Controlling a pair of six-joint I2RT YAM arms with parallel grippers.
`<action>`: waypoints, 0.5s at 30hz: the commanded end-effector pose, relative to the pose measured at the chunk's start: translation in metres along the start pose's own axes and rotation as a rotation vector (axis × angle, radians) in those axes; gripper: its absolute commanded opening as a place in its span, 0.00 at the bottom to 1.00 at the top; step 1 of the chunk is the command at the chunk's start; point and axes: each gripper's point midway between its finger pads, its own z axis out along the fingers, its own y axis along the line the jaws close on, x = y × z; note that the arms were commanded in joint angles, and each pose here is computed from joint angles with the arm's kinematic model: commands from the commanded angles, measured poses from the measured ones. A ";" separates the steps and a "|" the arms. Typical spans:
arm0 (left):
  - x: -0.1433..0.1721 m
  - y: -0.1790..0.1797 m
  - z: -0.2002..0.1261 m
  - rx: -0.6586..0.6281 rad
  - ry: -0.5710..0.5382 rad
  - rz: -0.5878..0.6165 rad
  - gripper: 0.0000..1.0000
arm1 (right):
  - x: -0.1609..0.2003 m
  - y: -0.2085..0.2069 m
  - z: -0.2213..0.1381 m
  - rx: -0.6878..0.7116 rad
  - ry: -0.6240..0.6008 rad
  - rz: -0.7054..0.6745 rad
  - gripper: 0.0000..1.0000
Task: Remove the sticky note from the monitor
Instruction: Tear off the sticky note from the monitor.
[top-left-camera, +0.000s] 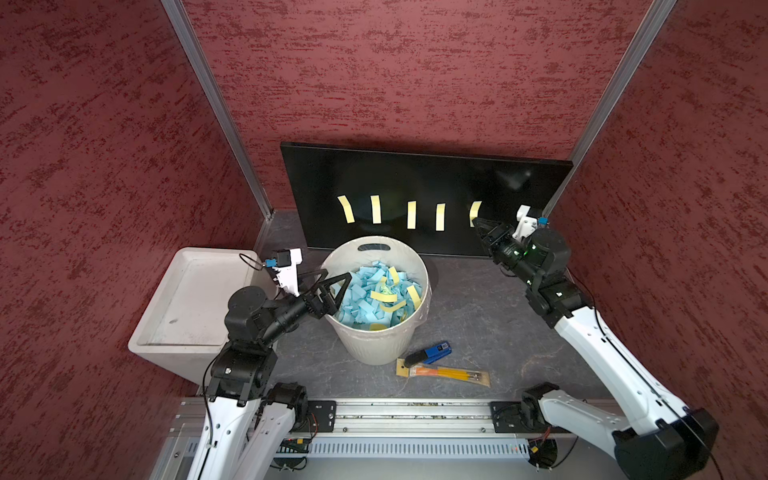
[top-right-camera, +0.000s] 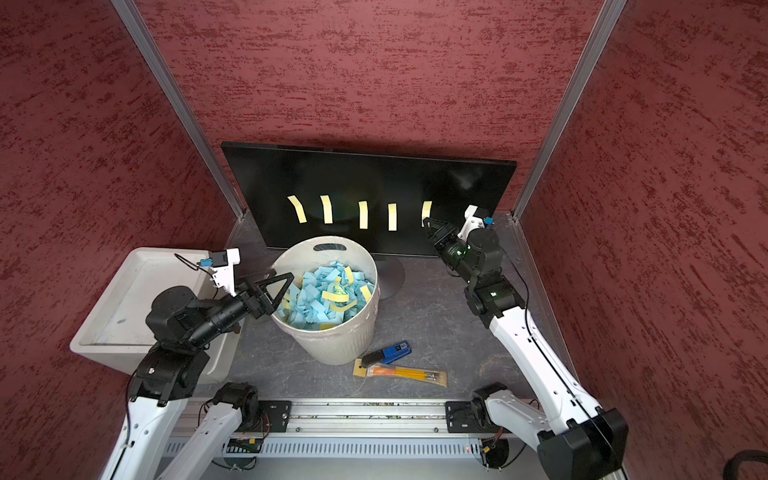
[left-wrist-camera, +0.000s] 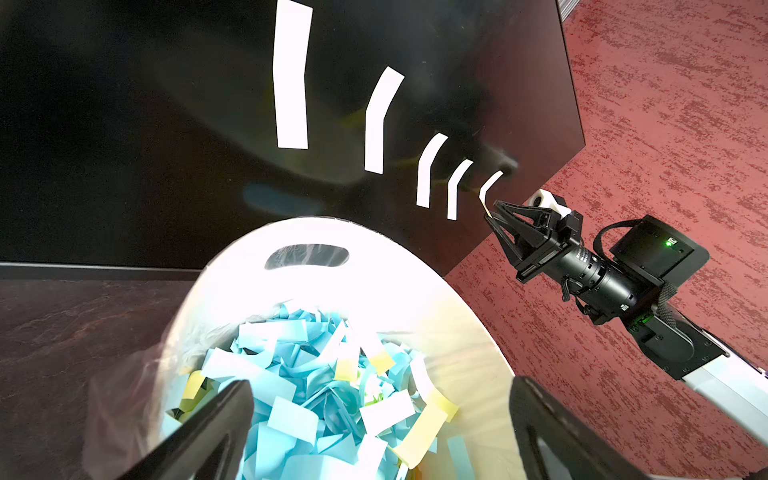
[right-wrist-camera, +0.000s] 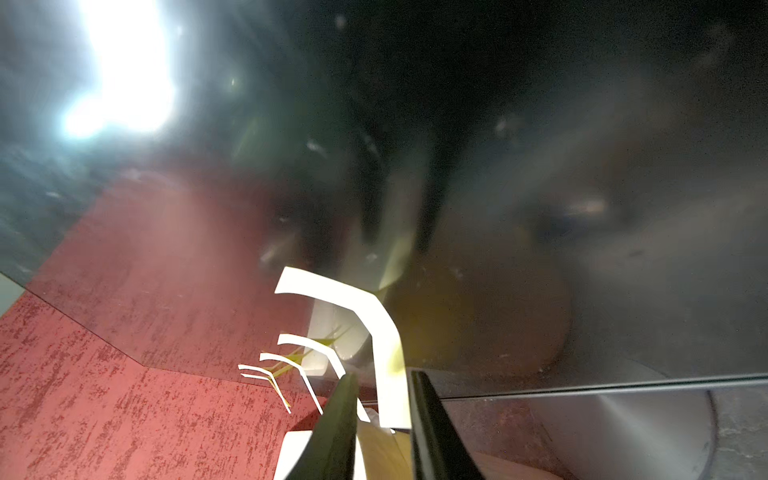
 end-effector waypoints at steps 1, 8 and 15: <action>-0.002 -0.001 -0.001 0.009 -0.013 0.010 1.00 | -0.011 0.014 -0.002 -0.046 -0.031 -0.010 0.19; -0.002 -0.001 -0.001 0.009 -0.012 0.008 1.00 | -0.011 0.011 -0.005 -0.035 -0.041 -0.017 0.03; -0.002 -0.001 -0.001 0.009 -0.014 0.009 1.00 | -0.012 0.008 -0.012 -0.024 -0.058 -0.036 0.00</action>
